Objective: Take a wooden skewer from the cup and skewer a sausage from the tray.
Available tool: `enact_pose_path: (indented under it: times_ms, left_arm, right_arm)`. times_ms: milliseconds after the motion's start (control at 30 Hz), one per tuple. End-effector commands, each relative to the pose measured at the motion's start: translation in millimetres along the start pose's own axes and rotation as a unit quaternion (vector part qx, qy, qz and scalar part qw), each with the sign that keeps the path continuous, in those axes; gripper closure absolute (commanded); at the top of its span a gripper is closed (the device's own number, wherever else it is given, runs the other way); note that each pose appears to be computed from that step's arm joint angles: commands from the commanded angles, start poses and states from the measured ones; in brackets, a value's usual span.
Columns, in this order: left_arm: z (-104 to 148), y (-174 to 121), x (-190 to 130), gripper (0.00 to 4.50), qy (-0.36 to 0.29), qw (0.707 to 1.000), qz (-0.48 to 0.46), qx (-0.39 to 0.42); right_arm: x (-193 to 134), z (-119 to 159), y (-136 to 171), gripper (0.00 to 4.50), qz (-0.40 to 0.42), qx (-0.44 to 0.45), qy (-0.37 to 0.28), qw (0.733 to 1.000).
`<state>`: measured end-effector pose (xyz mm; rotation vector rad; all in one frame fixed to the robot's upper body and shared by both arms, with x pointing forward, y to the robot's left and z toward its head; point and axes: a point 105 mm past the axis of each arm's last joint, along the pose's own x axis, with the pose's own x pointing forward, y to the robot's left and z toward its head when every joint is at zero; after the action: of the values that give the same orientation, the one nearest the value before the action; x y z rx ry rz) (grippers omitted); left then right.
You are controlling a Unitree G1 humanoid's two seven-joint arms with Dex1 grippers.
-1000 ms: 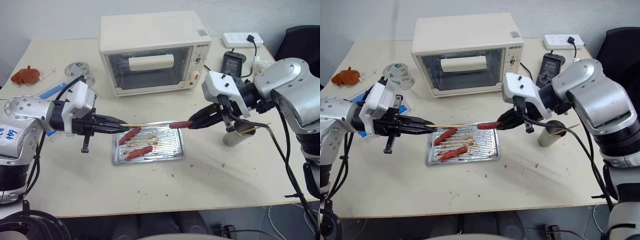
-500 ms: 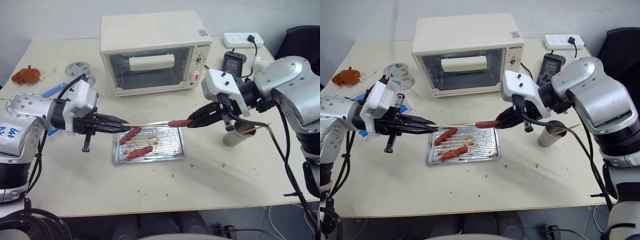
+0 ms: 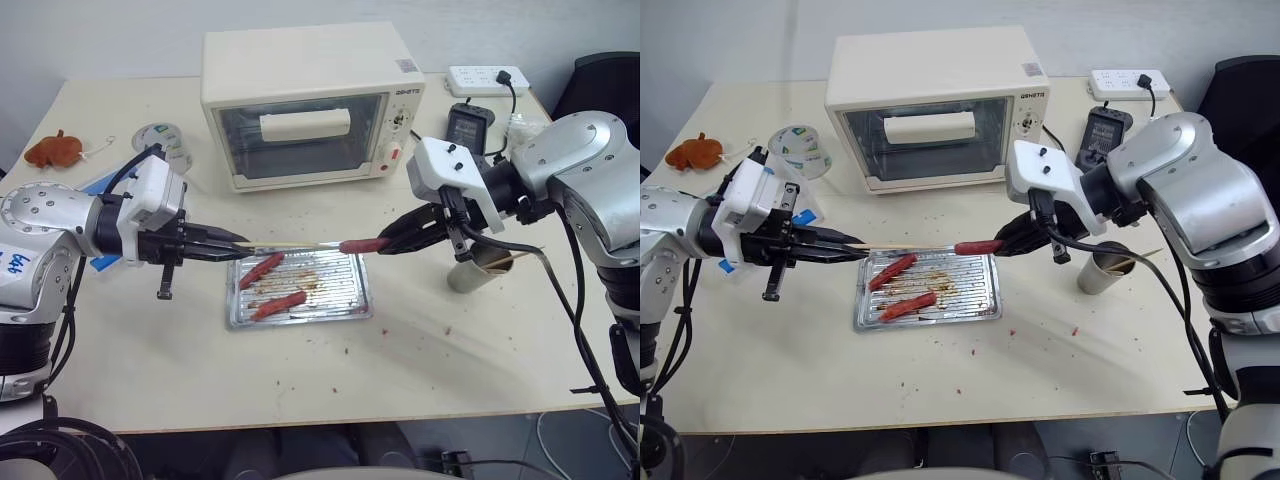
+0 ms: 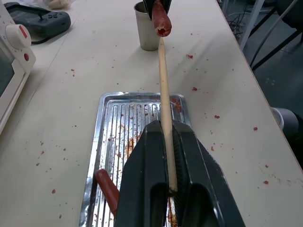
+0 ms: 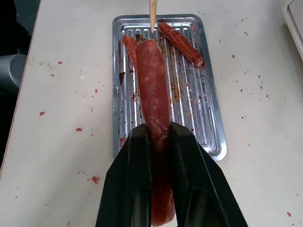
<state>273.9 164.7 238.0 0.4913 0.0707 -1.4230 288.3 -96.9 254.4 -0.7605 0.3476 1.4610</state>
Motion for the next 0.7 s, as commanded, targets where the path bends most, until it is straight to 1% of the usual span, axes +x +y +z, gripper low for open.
enact_pose_path:
  times_ms: [33,467,700]
  left_arm:
    - [8.5,-0.1,-1.5,4.5,-0.004,1.0,0.001,0.021]
    - [11.7,0.3,10.7,4.5,-0.015,0.999,-0.019,0.027]
    - [14.5,2.6,17.9,4.5,-0.022,0.999,-0.027,0.034]
  right_arm:
    - [-8.2,10.1,-0.6,4.08,-0.015,-0.018,-0.01,1.0]
    - [0.1,23.1,3.6,4.08,-0.001,-0.032,-0.024,0.999]
    - [3.6,30.0,12.0,4.08,0.016,-0.053,-0.026,0.998]
